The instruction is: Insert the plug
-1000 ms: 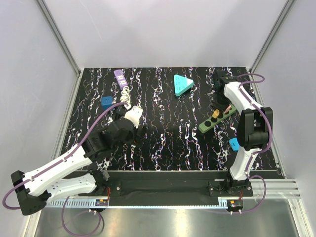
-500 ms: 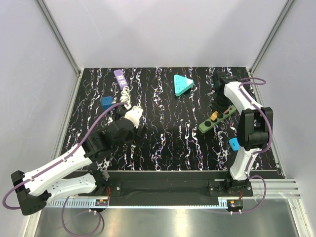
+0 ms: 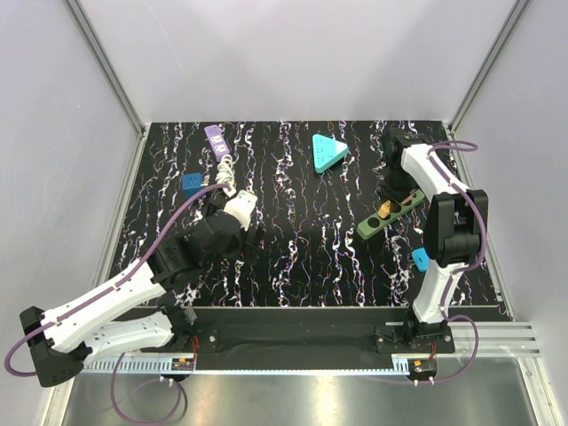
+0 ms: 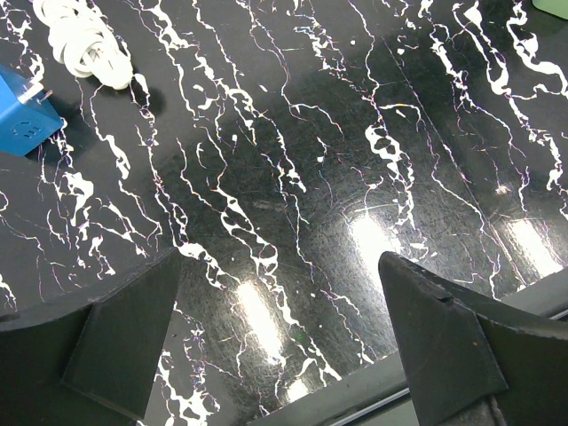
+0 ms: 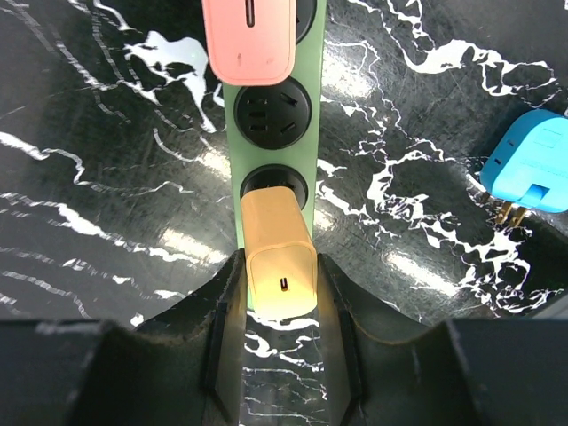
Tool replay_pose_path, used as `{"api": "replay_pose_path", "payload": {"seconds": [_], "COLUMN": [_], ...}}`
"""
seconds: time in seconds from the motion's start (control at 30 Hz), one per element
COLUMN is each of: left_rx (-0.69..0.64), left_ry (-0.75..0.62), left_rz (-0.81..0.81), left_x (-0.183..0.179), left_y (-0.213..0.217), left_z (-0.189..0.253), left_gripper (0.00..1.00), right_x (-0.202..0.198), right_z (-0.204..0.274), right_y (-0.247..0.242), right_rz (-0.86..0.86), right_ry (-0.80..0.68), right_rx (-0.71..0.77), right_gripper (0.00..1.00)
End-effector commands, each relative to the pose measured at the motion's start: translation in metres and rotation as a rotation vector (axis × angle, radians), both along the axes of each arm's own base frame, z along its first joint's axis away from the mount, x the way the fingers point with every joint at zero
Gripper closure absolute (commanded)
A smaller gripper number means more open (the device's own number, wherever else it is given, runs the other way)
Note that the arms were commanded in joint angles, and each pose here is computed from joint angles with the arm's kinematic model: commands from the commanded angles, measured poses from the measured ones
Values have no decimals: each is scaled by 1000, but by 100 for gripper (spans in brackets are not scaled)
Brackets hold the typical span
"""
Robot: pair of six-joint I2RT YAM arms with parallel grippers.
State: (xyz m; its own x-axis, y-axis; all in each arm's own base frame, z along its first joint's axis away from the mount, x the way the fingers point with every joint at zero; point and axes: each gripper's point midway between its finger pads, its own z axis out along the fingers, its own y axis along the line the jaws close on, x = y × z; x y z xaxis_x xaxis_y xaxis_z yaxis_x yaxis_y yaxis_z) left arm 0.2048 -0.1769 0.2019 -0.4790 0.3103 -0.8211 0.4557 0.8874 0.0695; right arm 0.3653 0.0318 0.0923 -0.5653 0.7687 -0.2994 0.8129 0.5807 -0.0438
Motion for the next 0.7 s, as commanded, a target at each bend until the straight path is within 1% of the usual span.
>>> {"api": "replay_pose_path", "payload": {"seconds": [0.0, 0.3, 0.47, 0.67], "left_rx": [2, 3, 9, 10], "left_ry": [-38, -37, -35, -34], "left_rz": [16, 16, 13, 13], "left_x": [6, 6, 7, 7], "left_y": [2, 2, 1, 1], "left_z": [5, 5, 5, 4], "left_gripper": [1, 1, 1, 1], "right_x": [9, 14, 4, -15], "right_z": [-2, -20, -29, -55], "right_y": [-3, -2, -2, -1], "right_rz": [-34, -34, -57, -63], "right_ry": [-11, -4, 26, 92], "right_rx": [-11, -12, -9, 3], "right_gripper": [100, 100, 100, 100]}}
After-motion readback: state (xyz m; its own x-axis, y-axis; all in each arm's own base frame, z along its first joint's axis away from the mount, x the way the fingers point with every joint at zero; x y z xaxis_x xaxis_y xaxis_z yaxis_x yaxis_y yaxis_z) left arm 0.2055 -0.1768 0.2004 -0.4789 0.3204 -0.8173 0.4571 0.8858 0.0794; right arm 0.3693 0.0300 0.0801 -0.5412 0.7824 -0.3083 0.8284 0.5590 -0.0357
